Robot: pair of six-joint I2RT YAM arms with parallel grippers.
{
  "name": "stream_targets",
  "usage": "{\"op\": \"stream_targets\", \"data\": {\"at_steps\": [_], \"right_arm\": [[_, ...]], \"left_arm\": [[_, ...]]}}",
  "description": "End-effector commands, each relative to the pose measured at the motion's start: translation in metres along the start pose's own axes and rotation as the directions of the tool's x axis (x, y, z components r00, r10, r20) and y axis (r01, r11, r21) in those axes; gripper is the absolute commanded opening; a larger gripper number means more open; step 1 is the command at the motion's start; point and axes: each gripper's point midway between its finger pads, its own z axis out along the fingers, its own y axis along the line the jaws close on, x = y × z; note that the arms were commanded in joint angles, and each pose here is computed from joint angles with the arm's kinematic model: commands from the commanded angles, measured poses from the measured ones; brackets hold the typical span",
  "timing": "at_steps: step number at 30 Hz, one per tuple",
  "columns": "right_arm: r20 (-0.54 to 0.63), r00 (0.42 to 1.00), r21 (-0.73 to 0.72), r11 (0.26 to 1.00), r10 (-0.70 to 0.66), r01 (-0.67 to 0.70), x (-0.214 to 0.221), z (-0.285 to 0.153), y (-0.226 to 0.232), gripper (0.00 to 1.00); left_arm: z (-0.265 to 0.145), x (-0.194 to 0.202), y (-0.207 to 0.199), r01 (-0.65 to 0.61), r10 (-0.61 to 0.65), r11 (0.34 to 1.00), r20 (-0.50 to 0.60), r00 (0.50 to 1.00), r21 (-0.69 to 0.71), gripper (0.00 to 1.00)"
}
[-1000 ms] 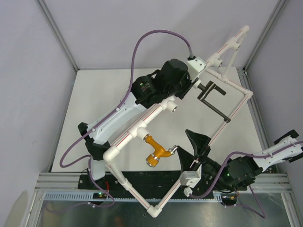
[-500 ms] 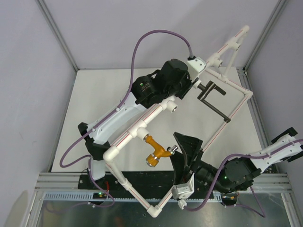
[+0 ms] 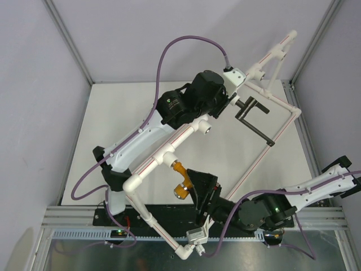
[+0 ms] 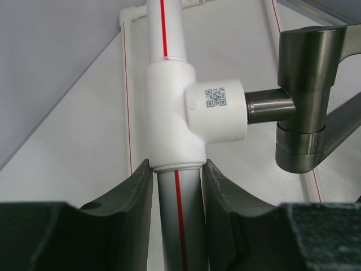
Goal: Install the water faucets
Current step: Screw the water faucet onto the adaptor.
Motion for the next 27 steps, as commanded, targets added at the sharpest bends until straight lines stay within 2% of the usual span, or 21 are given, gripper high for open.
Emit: {"op": "stream_targets", "data": {"at_steps": [1, 2, 4, 7, 9, 12, 14, 15, 16, 18, 20, 21, 22, 23, 24, 25, 27], "right_arm": [[0.038, 0.999, 0.018, 1.000, 0.017, -0.018, -0.007, 0.006, -0.017, 0.85], [0.041, 0.999, 0.016, 1.000, 0.014, -0.015, -0.008, 0.008, -0.016, 0.82], [0.046, 0.999, 0.022, 1.000, 0.021, -0.022, -0.010, 0.011, -0.017, 0.65], [0.044, 0.998, 0.027, 0.998, 0.053, -0.054, -0.012, 0.015, -0.015, 0.30], [0.044, 0.995, 0.029, 0.995, 0.089, -0.090, -0.014, 0.017, -0.012, 0.15], [0.068, 0.975, 0.043, 0.976, 0.212, -0.215, -0.022, 0.018, -0.007, 0.05], [0.101, 0.920, 0.065, 0.920, 0.379, -0.387, -0.027, 0.018, -0.007, 0.01], [0.125, 0.862, 0.081, 0.861, 0.491, -0.502, -0.028, 0.018, -0.008, 0.01], [0.150, 0.796, 0.101, 0.792, 0.587, -0.603, -0.028, 0.016, -0.013, 0.00], [0.228, 0.609, 0.126, 0.597, 0.760, -0.793, -0.027, 0.010, -0.025, 0.00], [0.321, 0.361, 0.106, 0.345, 0.876, -0.933, -0.026, 0.002, -0.040, 0.00], [0.368, 0.213, 0.069, 0.202, 0.905, -0.977, -0.027, -0.002, -0.048, 0.00], [0.405, 0.094, 0.037, 0.087, 0.909, -0.996, -0.026, -0.006, -0.055, 0.00], [0.442, -0.062, -0.017, -0.061, 0.895, -0.998, -0.025, -0.010, -0.063, 0.00], [0.468, -0.185, -0.060, -0.178, 0.864, -0.982, -0.022, -0.015, -0.071, 0.00], [0.491, -0.346, -0.117, -0.333, 0.800, -0.936, -0.017, -0.019, -0.079, 0.00], [0.494, -0.592, -0.233, -0.560, 0.636, -0.795, -0.009, -0.025, -0.091, 0.00]], "left_arm": [[0.045, 0.155, -0.001, -0.164, 0.167, 0.985, -0.520, 0.838, 0.053, 0.02], [0.045, 0.155, -0.001, -0.163, 0.167, 0.985, -0.519, 0.838, 0.052, 0.02], [0.045, 0.156, 0.000, -0.164, 0.167, 0.985, -0.521, 0.837, 0.052, 0.02], [0.045, 0.156, -0.001, -0.163, 0.166, 0.985, -0.521, 0.837, 0.051, 0.02], [0.045, 0.156, -0.001, -0.163, 0.166, 0.985, -0.520, 0.838, 0.052, 0.02], [0.045, 0.155, -0.001, -0.163, 0.166, 0.985, -0.517, 0.840, 0.053, 0.02], [0.044, 0.154, -0.001, -0.161, 0.165, 0.985, -0.516, 0.841, 0.053, 0.02], [0.044, 0.154, -0.001, -0.161, 0.165, 0.985, -0.516, 0.840, 0.053, 0.02], [0.044, 0.154, -0.001, -0.162, 0.166, 0.985, -0.516, 0.840, 0.054, 0.02], [0.044, 0.155, -0.001, -0.162, 0.167, 0.985, -0.517, 0.839, 0.054, 0.02], [0.044, 0.155, -0.001, -0.162, 0.167, 0.985, -0.519, 0.839, 0.055, 0.02], [0.045, 0.155, -0.001, -0.162, 0.167, 0.985, -0.519, 0.838, 0.055, 0.02], [0.045, 0.156, -0.001, -0.162, 0.167, 0.985, -0.519, 0.838, 0.056, 0.02], [0.045, 0.155, -0.001, -0.160, 0.166, 0.985, -0.518, 0.839, 0.057, 0.02], [0.045, 0.156, -0.002, -0.160, 0.167, 0.985, -0.519, 0.838, 0.059, 0.02], [0.045, 0.155, -0.002, -0.160, 0.167, 0.985, -0.518, 0.839, 0.059, 0.02], [0.045, 0.155, -0.002, -0.160, 0.167, 0.985, -0.518, 0.839, 0.059, 0.02]]}}
